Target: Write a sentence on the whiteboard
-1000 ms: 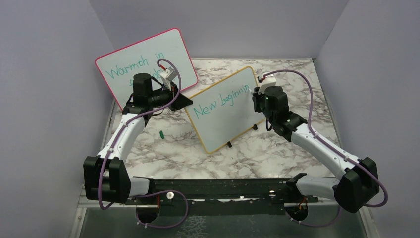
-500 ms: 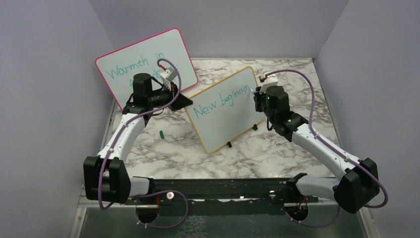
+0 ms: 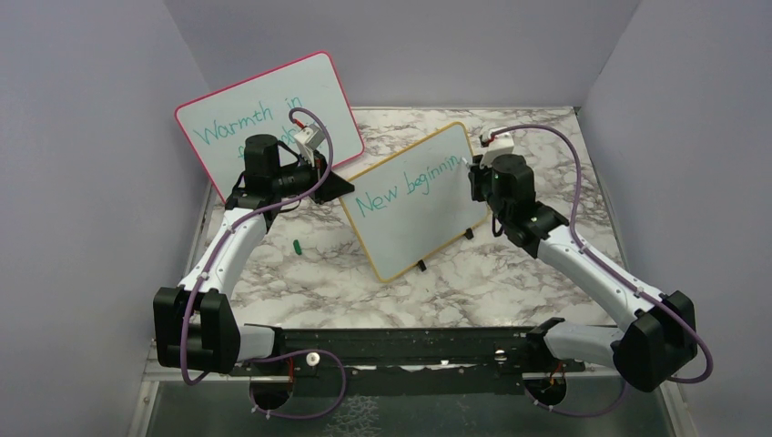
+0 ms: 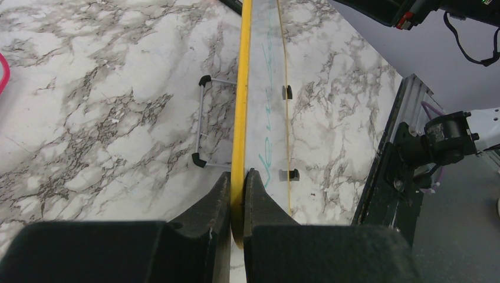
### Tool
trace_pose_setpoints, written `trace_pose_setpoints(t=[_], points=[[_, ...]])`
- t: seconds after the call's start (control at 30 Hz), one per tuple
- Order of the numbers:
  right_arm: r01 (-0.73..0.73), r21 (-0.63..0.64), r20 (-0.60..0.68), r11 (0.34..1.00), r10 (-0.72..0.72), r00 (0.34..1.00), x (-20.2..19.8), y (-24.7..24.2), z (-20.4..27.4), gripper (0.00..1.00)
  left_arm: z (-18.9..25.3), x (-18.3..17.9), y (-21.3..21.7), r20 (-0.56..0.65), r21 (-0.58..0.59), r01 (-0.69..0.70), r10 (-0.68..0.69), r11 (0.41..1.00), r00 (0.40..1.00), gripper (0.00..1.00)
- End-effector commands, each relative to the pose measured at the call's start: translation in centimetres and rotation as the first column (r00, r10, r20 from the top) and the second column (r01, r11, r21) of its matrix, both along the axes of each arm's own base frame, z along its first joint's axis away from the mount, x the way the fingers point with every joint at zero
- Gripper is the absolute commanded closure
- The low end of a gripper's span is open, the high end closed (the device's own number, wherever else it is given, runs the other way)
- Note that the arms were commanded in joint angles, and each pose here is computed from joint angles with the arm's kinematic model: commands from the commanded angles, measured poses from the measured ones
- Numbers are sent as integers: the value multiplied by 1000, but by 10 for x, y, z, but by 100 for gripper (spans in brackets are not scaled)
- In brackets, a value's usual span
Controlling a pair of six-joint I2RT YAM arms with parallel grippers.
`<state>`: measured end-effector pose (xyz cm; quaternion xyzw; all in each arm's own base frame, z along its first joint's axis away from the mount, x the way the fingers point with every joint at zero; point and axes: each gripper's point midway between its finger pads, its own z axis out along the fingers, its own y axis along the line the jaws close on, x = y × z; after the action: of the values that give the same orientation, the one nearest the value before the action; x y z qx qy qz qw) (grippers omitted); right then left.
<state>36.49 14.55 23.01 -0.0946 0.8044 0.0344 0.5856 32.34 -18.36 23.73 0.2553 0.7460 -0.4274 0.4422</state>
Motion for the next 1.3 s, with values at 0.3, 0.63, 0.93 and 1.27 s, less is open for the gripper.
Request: trace_pose_setpoints(t=[0.3, 0.63, 0.93, 1.27], points=[[-31, 38, 51, 999, 29, 998, 14, 7, 21, 100, -27, 10, 10, -10, 93, -54, 55, 994, 998, 100], [-63, 36, 54, 997, 61, 997, 17, 14, 25, 100, -27, 9, 10, -9, 92, -51, 53, 994, 999, 100], [-94, 43, 42, 995, 92, 995, 12, 18, 21, 100, -27, 10, 10, -10, 94, -54, 55, 994, 998, 100], [-94, 42, 1, 995, 94, 996, 2, 14, 7, 100, -27, 10, 10, -11, 94, -54, 55, 994, 998, 100]])
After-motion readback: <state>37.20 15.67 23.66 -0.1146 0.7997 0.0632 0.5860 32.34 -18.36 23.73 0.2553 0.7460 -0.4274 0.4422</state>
